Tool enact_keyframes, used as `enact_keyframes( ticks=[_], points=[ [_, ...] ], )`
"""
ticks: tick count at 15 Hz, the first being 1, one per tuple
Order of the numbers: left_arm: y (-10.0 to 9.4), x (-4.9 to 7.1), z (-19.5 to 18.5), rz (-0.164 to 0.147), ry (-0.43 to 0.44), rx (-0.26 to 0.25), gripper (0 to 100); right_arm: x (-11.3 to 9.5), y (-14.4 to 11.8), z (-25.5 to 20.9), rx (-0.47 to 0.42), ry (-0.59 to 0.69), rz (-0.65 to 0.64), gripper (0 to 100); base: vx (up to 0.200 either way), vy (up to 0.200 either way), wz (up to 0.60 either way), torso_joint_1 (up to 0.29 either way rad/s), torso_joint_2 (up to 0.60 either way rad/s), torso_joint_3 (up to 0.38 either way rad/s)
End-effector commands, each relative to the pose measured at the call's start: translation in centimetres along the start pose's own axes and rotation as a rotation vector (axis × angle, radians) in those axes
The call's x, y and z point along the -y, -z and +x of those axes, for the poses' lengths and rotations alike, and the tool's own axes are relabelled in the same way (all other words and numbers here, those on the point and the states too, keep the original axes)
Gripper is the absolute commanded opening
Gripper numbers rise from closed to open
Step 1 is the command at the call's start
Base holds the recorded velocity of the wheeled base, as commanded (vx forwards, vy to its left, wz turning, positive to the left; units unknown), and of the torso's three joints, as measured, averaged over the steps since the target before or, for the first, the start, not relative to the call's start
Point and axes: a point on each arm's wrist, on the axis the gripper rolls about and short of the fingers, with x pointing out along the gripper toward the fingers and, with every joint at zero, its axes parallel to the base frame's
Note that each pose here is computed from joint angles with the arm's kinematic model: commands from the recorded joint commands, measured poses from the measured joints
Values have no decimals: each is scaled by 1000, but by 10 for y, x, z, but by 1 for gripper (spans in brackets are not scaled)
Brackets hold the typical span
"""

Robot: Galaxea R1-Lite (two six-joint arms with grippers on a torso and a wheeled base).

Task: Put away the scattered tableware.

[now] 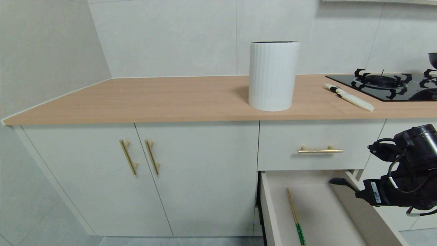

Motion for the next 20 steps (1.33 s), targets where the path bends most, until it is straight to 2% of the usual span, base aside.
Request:
enact_keyframes(
  ticks=[1, 4, 8, 11, 16, 18, 20],
  points=[
    [0, 0, 0, 0, 0, -1, 100, 0, 1, 1, -5, 0, -1, 0, 0, 0, 0, -119, 456, 325],
    [0, 0, 0, 0, 0, 1, 100, 0, 2, 4, -17, 2, -8, 0, 0, 0, 0, -82, 377, 286],
    [0, 0, 0, 0, 0, -1, 100, 1, 3, 7, -30, 2, -22, 0, 0, 0, 0, -19, 68, 52],
    [0, 0, 0, 0, 0, -1, 100, 1, 6, 24, -93, 14, -45, 0, 0, 0, 0, 0, 0, 0],
    [0, 0, 0, 0, 0, -1, 100, 5, 12, 104, -124, 56, -14, 0, 0, 0, 0, 0, 0, 0],
    [0, 0, 0, 0, 0, -1, 100, 8, 24, 147, -152, 90, 3, 0, 0, 0, 0, 0, 0, 0],
    [0, 0, 0, 0, 0, -1, 100, 12, 38, 182, -144, 161, 8, 0, 0, 0, 0, 0, 0, 0]
  ],
)
